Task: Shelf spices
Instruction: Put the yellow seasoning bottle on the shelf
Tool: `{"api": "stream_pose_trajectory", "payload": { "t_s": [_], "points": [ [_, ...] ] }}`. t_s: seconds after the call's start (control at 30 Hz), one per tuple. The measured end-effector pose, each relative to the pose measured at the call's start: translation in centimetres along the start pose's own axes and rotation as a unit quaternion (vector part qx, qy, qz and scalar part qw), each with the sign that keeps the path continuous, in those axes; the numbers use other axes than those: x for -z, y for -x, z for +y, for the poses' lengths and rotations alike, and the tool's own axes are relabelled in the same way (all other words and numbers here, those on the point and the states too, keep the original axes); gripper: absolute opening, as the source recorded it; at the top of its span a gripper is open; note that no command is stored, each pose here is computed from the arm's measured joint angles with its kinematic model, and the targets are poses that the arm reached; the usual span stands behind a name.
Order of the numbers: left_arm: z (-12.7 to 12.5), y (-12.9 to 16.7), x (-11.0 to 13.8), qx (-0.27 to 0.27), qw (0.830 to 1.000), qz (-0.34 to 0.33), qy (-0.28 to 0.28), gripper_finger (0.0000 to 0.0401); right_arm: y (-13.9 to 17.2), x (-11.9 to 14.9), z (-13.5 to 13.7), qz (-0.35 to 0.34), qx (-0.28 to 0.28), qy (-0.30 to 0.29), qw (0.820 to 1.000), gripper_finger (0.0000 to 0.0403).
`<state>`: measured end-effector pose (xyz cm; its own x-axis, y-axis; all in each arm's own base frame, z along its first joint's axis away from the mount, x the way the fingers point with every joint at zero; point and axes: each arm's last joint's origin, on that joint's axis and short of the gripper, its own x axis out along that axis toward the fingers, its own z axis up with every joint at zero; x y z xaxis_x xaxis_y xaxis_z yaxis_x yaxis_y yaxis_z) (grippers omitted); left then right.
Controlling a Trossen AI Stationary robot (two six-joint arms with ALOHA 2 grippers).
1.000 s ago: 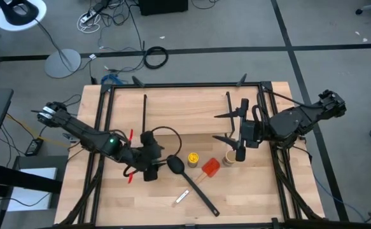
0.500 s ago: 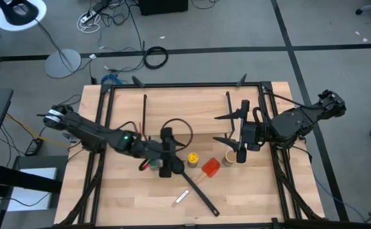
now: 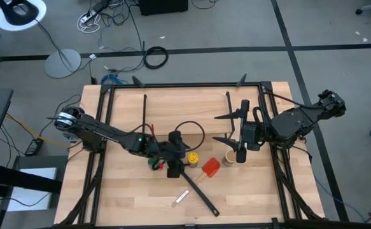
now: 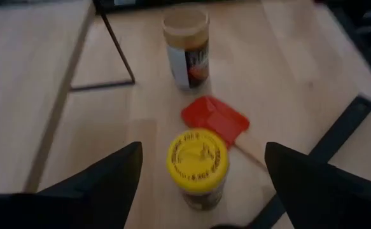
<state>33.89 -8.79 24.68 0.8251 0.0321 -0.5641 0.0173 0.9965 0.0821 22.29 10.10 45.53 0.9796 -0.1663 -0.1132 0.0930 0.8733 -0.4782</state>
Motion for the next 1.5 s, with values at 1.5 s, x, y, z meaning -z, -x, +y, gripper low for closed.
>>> {"api": "stream_pose_trajectory", "payload": {
  "t_s": [1.5],
  "points": [
    [-0.2,-6.3,2.9,-0.001,0.999,0.017,0.036,0.0218,0.0,0.0,0.0,-0.001,0.0,-0.025,1.0,0.029]
  ]
}}
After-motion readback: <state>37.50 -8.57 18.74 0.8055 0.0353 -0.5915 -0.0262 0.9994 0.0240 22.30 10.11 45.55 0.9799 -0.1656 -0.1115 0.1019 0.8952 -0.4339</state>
